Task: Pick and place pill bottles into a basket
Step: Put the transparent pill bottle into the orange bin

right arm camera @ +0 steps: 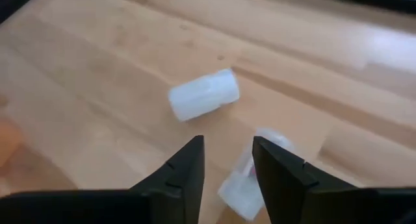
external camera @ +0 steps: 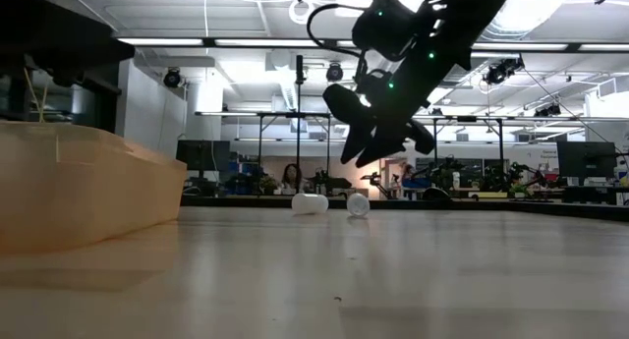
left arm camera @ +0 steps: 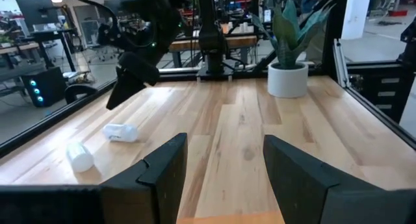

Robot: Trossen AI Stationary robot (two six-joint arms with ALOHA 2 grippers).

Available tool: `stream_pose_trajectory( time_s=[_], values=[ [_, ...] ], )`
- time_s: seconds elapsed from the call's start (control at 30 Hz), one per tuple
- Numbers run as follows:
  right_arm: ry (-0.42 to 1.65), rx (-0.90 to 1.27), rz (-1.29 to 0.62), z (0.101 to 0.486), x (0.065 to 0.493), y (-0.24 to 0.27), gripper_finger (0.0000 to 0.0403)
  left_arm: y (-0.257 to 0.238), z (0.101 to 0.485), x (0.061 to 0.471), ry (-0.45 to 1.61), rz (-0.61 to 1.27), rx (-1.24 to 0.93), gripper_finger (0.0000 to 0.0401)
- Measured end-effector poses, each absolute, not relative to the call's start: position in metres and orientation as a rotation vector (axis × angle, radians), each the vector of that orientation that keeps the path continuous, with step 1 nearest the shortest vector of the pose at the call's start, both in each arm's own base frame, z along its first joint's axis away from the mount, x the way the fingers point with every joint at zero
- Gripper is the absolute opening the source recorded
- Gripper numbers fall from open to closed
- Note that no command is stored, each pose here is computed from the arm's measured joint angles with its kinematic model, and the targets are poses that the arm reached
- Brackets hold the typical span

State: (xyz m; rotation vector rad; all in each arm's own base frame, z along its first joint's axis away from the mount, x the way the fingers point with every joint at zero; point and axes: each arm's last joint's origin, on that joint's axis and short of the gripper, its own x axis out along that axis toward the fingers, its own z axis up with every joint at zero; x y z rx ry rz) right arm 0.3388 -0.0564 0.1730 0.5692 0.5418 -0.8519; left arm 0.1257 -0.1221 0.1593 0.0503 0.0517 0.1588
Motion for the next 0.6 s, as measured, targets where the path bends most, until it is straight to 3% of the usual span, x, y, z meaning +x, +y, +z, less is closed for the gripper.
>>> stream_pose_trajectory(
  time_s=[0.17, 0.43, 0.6],
  values=[
    [0.546, 0.584, -0.840, 0.173, 0.339, -0.059, 0.0130, -0.123, 0.159, 0.126, 0.055, 0.141, 0.053, 0.0237],
    [0.570, 0.662, -0.896, 0.165, 0.334, -0.081, 0.0216, -0.123, 0.159, 0.126, 0.056, 0.137, 0.054, 0.0237],
    [0.603, 0.689, -0.933, 0.145, 0.336, -0.089, 0.0236, -0.123, 0.159, 0.126, 0.057, 0.118, 0.052, 0.0237]
  ],
)
